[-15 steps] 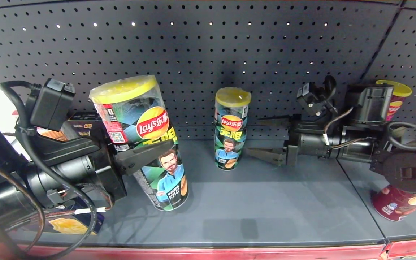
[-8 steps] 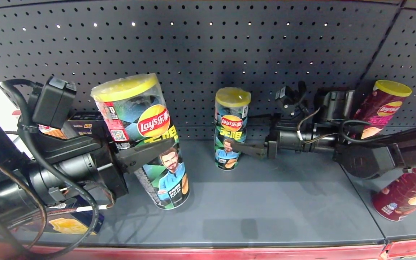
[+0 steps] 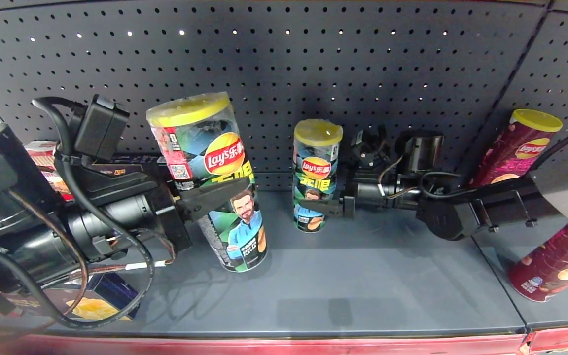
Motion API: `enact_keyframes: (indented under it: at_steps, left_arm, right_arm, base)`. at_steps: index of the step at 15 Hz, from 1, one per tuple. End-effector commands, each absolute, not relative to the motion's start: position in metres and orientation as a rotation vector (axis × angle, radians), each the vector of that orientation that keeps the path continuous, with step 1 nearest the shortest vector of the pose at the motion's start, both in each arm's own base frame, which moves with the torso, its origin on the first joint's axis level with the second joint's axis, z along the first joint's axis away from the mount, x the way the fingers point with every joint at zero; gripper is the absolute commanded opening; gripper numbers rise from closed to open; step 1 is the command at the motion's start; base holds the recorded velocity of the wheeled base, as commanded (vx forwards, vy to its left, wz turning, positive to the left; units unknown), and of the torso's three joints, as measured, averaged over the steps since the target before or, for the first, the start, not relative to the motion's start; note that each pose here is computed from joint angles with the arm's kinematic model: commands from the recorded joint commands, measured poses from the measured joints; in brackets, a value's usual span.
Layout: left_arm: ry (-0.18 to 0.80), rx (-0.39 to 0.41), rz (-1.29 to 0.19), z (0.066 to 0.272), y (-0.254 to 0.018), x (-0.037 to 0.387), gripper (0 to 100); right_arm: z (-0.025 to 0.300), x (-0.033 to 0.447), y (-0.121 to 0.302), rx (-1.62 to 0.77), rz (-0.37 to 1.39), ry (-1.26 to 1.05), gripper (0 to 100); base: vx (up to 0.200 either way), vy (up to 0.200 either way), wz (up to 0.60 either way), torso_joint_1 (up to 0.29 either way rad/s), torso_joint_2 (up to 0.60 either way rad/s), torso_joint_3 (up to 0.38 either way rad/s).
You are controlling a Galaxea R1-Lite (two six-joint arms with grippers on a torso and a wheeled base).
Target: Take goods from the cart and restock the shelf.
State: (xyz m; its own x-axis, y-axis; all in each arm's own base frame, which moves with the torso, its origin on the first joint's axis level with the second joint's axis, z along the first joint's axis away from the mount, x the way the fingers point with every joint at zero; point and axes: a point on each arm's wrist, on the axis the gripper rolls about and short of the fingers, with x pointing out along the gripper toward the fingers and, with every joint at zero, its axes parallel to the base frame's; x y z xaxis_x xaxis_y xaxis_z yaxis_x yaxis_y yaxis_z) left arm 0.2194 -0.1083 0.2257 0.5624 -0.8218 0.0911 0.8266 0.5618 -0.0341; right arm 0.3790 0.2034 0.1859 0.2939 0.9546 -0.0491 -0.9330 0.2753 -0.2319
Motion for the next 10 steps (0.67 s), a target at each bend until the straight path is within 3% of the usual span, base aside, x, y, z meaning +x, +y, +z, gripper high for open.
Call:
enact_keyframes:
  at_steps: [1,4,5,10]
  left_arm:
    - [-0.053,-0.076,-0.971,0.222,-0.11,0.224,0]
    - [-0.051,-0.078,-0.968,0.222,-0.109,0.223,0]
    - [-0.052,-0.076,-0.968,0.222,-0.109,0.223,0]
    - [-0.049,-0.076,-0.966,0.221,-0.109,0.222,0]
  right_arm:
    - [0.176,0.386,0.211,-0.23,1.283,-0.097,100]
    - [0.176,0.386,0.215,-0.226,1.312,-0.108,100]
    - [0.176,0.385,0.216,-0.226,1.311,-0.106,0]
    - [0.182,0.376,0.22,-0.227,1.327,-0.114,0]
  base:
    - [0.0,0.0,0.0,0.0,0.0,0.0]
    - [0.0,0.0,0.0,0.0,0.0,0.0]
    - [0.0,0.0,0.0,0.0,0.0,0.0]
    - [0.0,0.0,0.0,0.0,0.0,0.0]
